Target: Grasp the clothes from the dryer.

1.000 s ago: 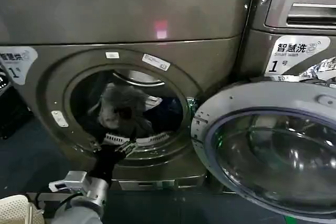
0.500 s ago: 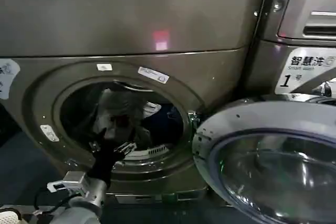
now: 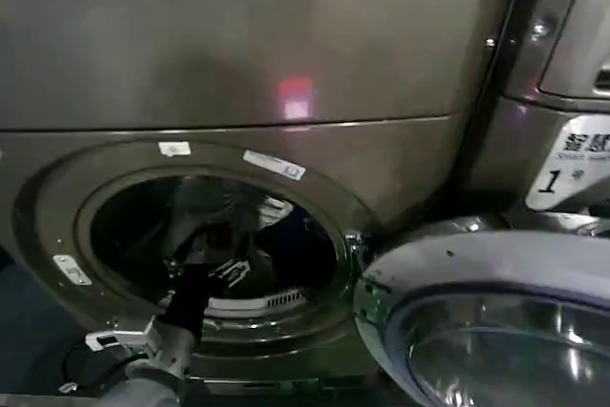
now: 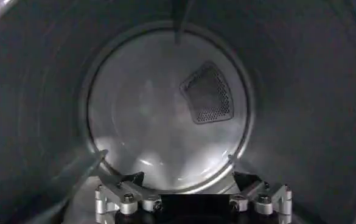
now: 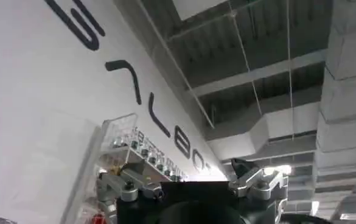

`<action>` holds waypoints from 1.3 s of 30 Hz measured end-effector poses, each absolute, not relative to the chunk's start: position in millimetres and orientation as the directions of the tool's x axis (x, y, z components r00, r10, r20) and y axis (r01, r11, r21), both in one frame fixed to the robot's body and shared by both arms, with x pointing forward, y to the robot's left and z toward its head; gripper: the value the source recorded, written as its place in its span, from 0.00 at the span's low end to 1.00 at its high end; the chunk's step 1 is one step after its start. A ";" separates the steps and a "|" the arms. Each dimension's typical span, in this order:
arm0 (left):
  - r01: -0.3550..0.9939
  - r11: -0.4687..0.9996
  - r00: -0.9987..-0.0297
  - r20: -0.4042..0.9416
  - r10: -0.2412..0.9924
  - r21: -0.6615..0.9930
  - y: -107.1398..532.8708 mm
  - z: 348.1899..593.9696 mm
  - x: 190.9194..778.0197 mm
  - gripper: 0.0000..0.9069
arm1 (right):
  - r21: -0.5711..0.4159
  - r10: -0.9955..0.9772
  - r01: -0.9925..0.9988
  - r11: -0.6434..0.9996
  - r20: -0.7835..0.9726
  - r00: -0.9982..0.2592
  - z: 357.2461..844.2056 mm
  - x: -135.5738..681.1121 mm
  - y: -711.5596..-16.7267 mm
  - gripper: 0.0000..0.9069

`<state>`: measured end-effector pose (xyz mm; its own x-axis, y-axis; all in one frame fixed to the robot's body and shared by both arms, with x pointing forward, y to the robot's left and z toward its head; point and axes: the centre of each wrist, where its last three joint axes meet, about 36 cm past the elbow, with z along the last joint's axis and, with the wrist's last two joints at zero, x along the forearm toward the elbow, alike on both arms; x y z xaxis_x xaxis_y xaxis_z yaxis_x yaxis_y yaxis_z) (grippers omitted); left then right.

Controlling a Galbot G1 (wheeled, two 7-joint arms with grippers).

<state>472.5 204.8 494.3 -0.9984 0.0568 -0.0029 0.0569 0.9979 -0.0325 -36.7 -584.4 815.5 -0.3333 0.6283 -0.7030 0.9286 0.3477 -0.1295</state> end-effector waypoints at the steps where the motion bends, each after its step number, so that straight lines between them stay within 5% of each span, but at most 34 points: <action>1: 0.056 0.998 -0.998 -0.001 0.056 -0.031 204.2 492.7 482.7 1.00 | -0.128 0.628 0.929 0.347 -0.704 -0.332 816.0 -37.4 -584.8 1.00; 18: 0.102 0.992 -0.986 0.140 0.090 0.078 208.4 476.3 636.5 1.00 | -0.109 0.623 0.927 0.358 -0.712 -0.325 818.9 -38.7 -590.8 1.00; 28: 0.339 0.903 -0.919 0.297 0.258 0.264 220.3 482.1 700.7 1.00 | -0.101 0.626 0.926 0.365 -0.709 -0.324 816.9 -37.9 -595.0 1.00; 39: 0.654 0.624 -0.734 0.562 0.383 0.428 227.3 478.8 741.8 1.00 | -0.093 0.629 0.927 0.365 -0.709 -0.319 816.4 -40.4 -599.8 1.00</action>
